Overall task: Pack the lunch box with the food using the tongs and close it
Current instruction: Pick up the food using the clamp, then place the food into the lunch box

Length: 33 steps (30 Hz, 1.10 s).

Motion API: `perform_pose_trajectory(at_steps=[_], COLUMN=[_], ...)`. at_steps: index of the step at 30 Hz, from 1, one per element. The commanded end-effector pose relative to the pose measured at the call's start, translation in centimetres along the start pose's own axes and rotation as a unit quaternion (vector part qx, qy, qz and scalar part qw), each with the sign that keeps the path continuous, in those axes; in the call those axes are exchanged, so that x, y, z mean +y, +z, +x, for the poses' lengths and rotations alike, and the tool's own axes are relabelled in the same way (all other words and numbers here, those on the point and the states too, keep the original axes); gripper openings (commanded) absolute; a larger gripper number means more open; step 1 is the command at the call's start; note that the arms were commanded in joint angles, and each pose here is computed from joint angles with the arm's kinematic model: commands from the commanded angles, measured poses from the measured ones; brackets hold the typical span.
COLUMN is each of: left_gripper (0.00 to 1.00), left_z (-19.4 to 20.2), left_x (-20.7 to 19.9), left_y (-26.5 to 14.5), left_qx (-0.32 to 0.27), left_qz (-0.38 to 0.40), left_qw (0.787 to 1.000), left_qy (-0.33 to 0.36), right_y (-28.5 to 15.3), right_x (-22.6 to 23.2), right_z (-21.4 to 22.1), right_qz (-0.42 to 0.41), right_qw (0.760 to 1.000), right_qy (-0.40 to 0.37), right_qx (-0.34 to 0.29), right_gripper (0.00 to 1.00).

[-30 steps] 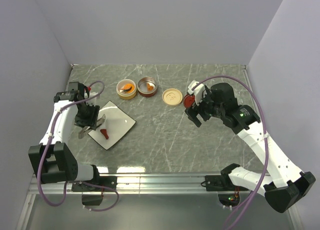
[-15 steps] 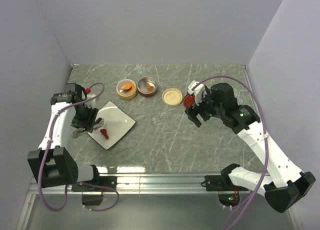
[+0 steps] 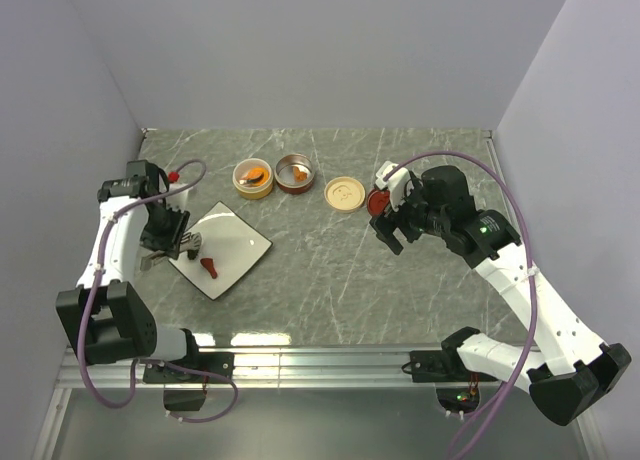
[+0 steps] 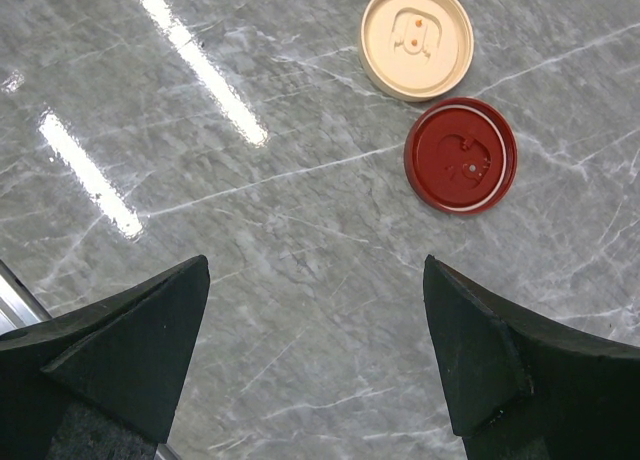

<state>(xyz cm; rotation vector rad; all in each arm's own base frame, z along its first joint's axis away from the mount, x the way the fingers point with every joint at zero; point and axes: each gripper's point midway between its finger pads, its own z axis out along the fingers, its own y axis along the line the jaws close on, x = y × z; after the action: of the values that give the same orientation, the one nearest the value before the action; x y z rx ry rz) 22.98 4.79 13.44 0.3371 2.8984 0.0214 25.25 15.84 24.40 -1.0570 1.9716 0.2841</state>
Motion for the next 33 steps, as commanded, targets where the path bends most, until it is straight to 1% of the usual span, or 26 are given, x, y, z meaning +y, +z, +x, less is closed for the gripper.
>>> perform_pose_trajectory(at_steps=[1,6,9,13,14,16,17,19,20,22,23,24,25,26,27,28,29,30,32,33], left_gripper=[0.37,0.26,0.24,0.20,0.20,0.20,0.20,0.19,0.19,0.19,0.19,0.19,0.18,0.18,0.18,0.18,0.18,0.18,0.18,0.18], left_z=[-1.7,-3.5,-5.1,-7.2,-8.2,-9.9,-11.3,-13.3,-15.0,-17.2,-18.9,-20.0,-20.9,-22.3,-23.3,-24.3,-25.5,-26.4,-27.8,-28.3], left_x=[0.0,-1.0,-2.0,-3.5,-3.8,-5.4,-5.9,-7.5,-8.4,-9.7,-10.1,-11.2,-11.8,-12.4,-13.3,-13.7,-14.0,-14.7,-15.2,-15.7], left_y=[-2.0,-4.2,-5.3,-6.0,-6.7,-6.8,-7.8,-7.7,-8.8,-8.3,-9.3,-8.3,-8.3,-9.3,-9.2,-8.1,-8.8,-7.7,-7.8,-6.8], left_qx=[-0.036,-0.071,-0.094,-0.109,-0.123,-0.130,-0.151,-0.158,-0.184,-0.190,-0.214,-0.207,-0.212,-0.231,-0.238,-0.231,-0.248,-0.243,-0.256,-0.250], left_qz=[0.004,0.023,0.030,0.042,0.042,0.054,0.056,0.075,0.083,0.101,0.103,0.111,0.114,0.117,0.119,0.119,0.117,0.120,0.120,0.119], left_qw=[0.999,0.997,0.995,0.993,0.991,0.989,0.986,0.983,0.977,0.974,0.969,0.969,0.967,0.962,0.960,0.961,0.957,0.957,0.954,0.955], left_qy=[0.005,0.005,0.012,0.026,0.027,0.046,0.046,0.058,0.065,0.069,0.071,0.077,0.080,0.082,0.091,0.094,0.094,0.099,0.104,0.107], right_y=[-0.7,-0.5,-0.5,-0.4,-0.4,-0.3,-0.2,-0.2,-0.2,-0.1,-0.1,-0.1,0.0,0.0,0.0,0.0,0.0,0.1,0.2,0.2], right_x=[-0.5,-0.3,-0.4,-0.5,-0.5,-0.5,-0.5,-0.6,-0.6,-0.7,-0.7,-0.7,-0.7,-0.7,-0.7,-0.8,-0.8,-0.9,-0.9,-0.9], right_z=[-1.5,-1.6,-1.9,-2.0,-2.0,-1.8,-1.8,-1.7,-1.7,-1.7,-1.5,-1.6,-1.4,-1.4,-1.4,-1.4,-1.3,-1.2,-1.2,-1.2], right_qz=[0.007,0.002,0.000,0.000,0.000,0.000,0.000,0.002,0.004,0.004,0.005,0.005,0.006,0.007,0.006,0.009,0.009,0.009,0.010,0.010], right_qw=[1.000,1.000,1.000,1.000,1.000,1.000,1.000,1.000,1.000,1.000,1.000,1.000,1.000,1.000,1.000,1.000,1.000,1.000,1.000,1.000], right_qy=[0.000,-0.001,0.000,-0.001,-0.002,-0.001,0.000,0.000,0.002,0.002,0.003,0.002,0.004,0.004,0.003,0.004,0.005,0.005,0.005,0.006], right_qx=[-0.020,-0.022,-0.023,-0.021,-0.022,-0.019,-0.017,-0.016,-0.015,-0.015,-0.012,-0.013,-0.010,-0.008,-0.009,-0.009,-0.006,-0.005,-0.004,-0.003], right_gripper=[0.94,0.94,0.94,0.94,0.94,0.94,0.94,0.94,0.94,0.94,0.94,0.94,0.94,0.94,0.94,0.94,0.94,0.94,0.94,0.94])
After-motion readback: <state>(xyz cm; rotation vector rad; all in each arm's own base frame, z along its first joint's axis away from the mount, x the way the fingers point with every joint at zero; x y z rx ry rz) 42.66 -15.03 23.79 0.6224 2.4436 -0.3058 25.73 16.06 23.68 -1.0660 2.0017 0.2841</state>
